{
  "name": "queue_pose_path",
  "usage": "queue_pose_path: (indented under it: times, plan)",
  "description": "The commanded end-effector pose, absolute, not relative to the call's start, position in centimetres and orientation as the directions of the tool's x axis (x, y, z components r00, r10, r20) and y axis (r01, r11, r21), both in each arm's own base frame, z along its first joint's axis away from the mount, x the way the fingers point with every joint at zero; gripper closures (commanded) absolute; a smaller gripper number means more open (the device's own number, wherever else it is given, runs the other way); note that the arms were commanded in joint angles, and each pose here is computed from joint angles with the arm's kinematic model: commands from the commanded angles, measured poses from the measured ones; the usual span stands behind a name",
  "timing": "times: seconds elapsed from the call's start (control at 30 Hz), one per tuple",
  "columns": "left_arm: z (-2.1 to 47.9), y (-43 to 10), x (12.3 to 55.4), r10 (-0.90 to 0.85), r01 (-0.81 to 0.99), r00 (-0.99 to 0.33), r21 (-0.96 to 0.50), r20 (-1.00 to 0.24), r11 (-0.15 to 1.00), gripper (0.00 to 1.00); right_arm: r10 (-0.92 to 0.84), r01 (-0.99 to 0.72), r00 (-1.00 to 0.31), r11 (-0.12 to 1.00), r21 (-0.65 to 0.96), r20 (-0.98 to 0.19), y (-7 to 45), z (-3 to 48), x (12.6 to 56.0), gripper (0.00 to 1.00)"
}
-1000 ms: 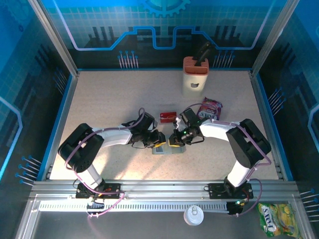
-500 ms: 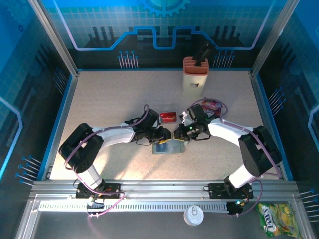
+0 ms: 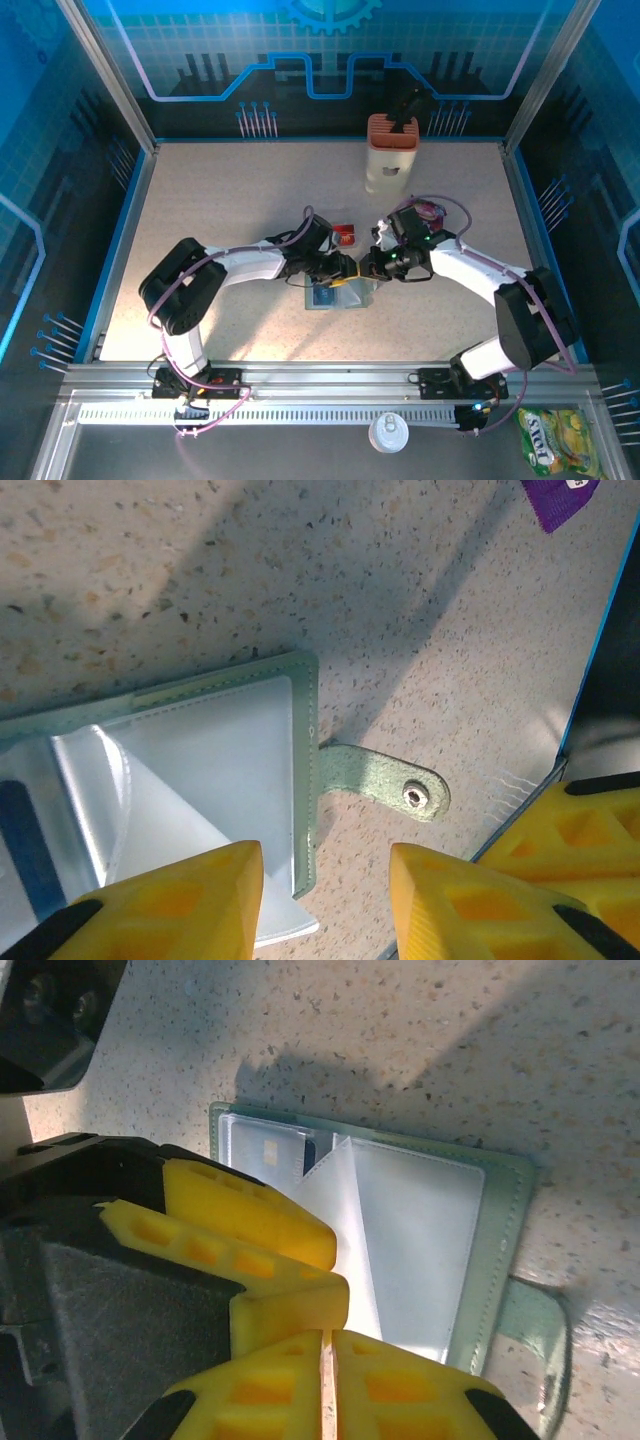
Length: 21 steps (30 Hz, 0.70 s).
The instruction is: Take the credit cards out of the card holder
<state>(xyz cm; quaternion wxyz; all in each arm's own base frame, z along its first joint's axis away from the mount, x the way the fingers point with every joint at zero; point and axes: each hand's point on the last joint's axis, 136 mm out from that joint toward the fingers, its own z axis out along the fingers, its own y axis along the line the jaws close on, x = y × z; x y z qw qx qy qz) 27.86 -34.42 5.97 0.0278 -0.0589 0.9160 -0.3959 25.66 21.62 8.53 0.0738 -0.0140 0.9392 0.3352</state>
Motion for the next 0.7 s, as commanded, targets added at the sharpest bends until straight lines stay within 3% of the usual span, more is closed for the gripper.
queue_pose_path:
  times: [0.0, 0.43, 0.67]
  plan:
    - [7.0, -35.6, 28.0, -0.108, -0.07, -0.994, -0.75, -0.002, 0.657, 0.61, 0.017, -0.072, -0.991, 0.771, 0.633, -0.133, 21.3, 8.7, 24.7, 0.89]
    - [10.7, -36.6, 31.1, -0.09, 0.028, -0.99, -0.763, -0.112, 0.646, 0.6, 0.023, -0.075, -0.989, 0.764, 0.641, -0.143, 21.4, 9.4, 24.6, 0.89]
    - [11.6, -34.7, 32.3, -0.118, 0.035, -0.982, -0.753, -0.149, 0.657, 0.6, 0.014, -0.081, -0.99, 0.76, 0.645, -0.141, 22.0, 9.4, 24.5, 0.88]
